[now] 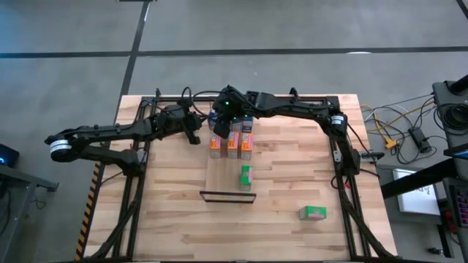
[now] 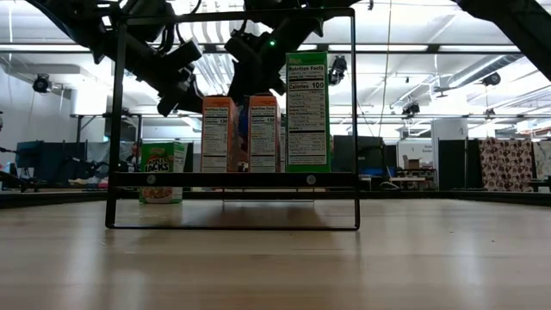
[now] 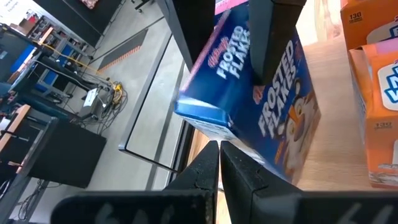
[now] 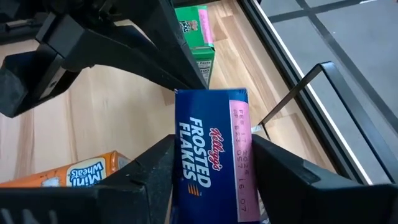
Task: Stack cereal on shelf
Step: Put the blue cereal box on the shelf aligned with the other blue cereal boxes
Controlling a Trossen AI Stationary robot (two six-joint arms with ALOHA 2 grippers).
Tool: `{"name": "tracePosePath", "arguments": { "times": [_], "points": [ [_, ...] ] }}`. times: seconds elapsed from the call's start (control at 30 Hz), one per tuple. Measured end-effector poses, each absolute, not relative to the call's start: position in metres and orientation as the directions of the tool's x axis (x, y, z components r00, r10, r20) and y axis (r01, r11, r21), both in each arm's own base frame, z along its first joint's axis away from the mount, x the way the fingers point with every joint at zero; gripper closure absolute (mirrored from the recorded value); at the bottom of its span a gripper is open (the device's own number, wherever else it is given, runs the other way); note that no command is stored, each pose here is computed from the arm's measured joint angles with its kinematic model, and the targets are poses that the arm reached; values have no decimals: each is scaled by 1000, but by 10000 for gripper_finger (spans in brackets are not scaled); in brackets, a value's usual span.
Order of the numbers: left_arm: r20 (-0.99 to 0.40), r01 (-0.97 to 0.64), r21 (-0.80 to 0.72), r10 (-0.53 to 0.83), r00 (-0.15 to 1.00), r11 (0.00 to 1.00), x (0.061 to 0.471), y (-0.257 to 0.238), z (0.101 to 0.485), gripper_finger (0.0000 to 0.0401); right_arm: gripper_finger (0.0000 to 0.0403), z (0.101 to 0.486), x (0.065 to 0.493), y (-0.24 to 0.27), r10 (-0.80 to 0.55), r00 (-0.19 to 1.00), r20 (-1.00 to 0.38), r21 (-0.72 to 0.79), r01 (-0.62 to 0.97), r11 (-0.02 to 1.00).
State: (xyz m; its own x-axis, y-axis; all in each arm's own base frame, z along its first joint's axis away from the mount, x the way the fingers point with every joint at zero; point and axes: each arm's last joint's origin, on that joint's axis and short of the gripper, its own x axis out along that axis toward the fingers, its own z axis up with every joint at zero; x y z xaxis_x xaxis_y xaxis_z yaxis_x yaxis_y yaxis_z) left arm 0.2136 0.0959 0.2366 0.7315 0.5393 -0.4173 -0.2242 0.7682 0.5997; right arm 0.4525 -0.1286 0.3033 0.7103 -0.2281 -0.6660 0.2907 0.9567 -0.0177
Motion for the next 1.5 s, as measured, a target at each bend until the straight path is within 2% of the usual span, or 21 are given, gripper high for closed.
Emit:
{"name": "tracePosePath", "arguments": {
  "times": [0.37,0.63,0.83,1.07,1.27,1.5],
  "points": [
    [-422,-223,596,538,730,771,213,96,236,401,197,306,451,-128,-229,713,-663,-7,300,954],
    [-398,-250,585,541,741,772,208,93,245,401,201,343,428,-121,-233,735,-637,-67,248,966],
    [-404,-252,544,513,757,801,201,88,250,401,248,351,409,-115,-222,736,-639,-109,199,974],
    [-430,-95,448,307,849,889,201,81,250,401,321,332,390,-108,-176,761,-625,-111,136,984],
    [-442,-82,443,297,846,893,201,81,248,401,366,317,378,-105,-182,787,-589,-158,109,981],
    [-483,-63,430,288,827,901,206,83,239,401,393,306,360,-100,-189,827,-529,-219,82,972]
  ]
}}
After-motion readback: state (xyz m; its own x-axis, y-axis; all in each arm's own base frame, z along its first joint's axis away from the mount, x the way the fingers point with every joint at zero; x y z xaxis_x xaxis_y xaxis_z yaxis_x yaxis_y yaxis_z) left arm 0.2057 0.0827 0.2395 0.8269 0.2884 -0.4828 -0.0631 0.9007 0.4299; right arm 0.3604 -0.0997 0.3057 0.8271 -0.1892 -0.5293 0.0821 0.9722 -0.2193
